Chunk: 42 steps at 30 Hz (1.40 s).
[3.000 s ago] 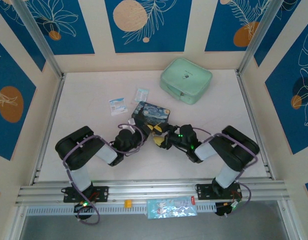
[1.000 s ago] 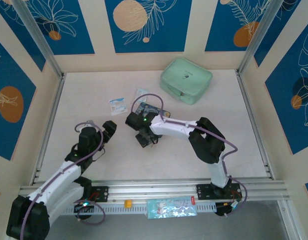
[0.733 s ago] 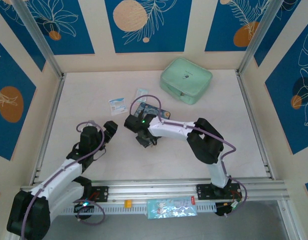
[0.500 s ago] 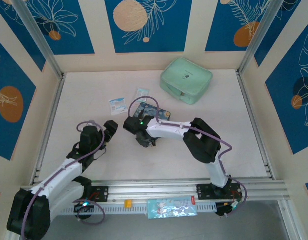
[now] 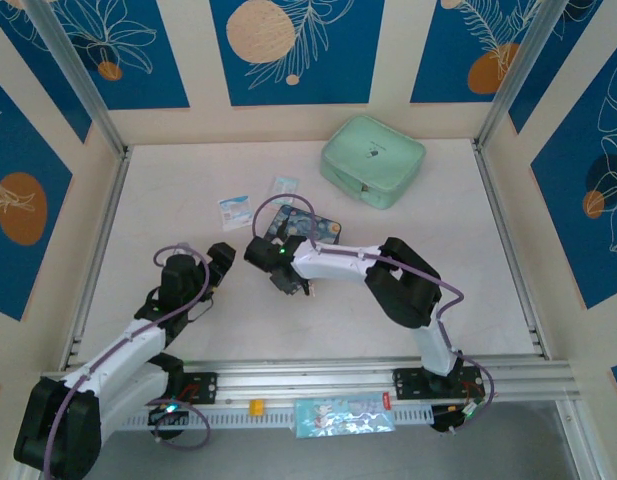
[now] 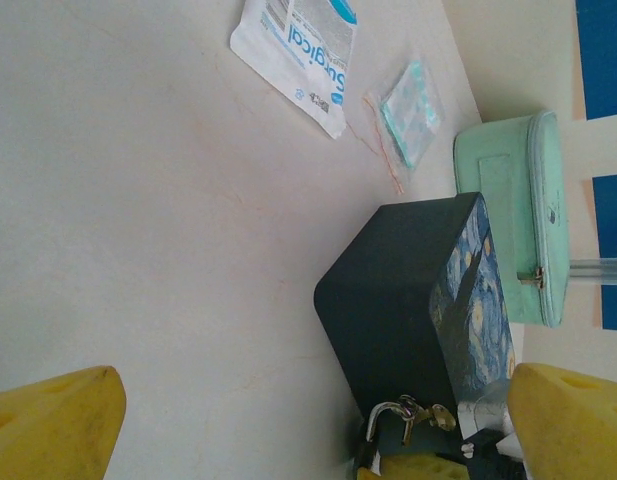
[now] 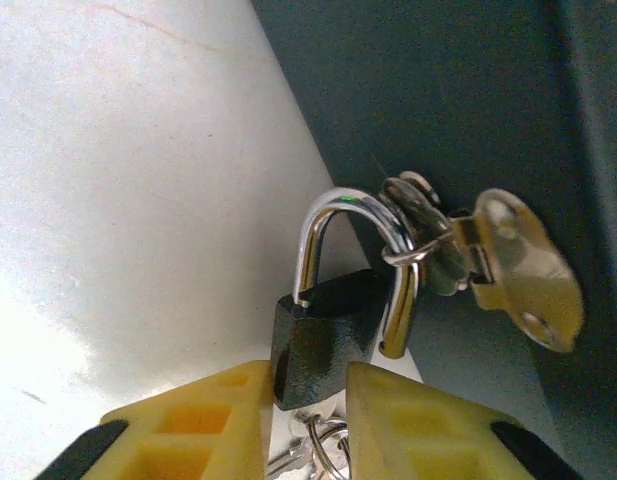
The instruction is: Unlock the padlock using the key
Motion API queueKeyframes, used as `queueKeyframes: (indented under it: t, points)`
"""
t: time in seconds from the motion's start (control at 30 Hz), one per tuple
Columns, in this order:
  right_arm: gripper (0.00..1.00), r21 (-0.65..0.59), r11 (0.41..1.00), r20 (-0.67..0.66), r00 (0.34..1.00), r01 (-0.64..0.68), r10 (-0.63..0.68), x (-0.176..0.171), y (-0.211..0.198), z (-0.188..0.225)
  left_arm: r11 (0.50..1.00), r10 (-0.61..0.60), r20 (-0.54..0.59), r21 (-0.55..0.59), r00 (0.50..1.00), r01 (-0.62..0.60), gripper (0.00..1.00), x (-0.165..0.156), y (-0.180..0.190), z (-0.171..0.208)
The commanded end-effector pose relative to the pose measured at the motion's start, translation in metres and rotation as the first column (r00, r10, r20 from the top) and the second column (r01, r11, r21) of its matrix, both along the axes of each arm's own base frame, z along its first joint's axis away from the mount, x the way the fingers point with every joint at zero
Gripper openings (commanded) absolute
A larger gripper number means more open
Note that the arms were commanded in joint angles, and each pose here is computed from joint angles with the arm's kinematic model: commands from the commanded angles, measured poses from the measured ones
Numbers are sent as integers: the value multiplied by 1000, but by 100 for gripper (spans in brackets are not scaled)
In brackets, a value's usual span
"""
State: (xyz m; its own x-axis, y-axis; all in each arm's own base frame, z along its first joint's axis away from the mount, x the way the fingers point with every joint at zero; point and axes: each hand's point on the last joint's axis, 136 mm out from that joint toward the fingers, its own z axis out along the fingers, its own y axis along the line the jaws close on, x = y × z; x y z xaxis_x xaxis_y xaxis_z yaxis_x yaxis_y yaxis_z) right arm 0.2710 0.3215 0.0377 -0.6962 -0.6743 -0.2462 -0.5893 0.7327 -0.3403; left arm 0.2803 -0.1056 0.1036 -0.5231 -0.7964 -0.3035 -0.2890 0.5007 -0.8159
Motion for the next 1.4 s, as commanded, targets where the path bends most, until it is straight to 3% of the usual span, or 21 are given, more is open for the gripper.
queueKeyframes:
  t: [0.0,0.13,0.6,1.0,1.27,1.37]
  points:
    - [37,-72,997,35,999,-25,27,0,-8,-3,1000,16,16,-13,1000,-15,97,1,3,1]
    - [44,-117,993,67,997,-33,41,-1,-10,-6,1000,19,14,-13,1000,-19,97,-1,4,0]
    - [42,-100,995,47,999,8,-4,-5,-19,-23,999,34,21,-23,999,-34,97,-4,7,4]
    - [13,-61,998,83,996,-19,24,16,-19,-16,999,31,27,-32,999,-30,96,-5,6,7]
    - [0,183,973,-34,988,-140,148,6,-2,-6,999,34,32,-38,999,-33,96,-4,6,10]
    - [0,242,952,-69,975,-187,210,2,2,-6,999,33,30,-41,999,-32,95,-5,5,9]
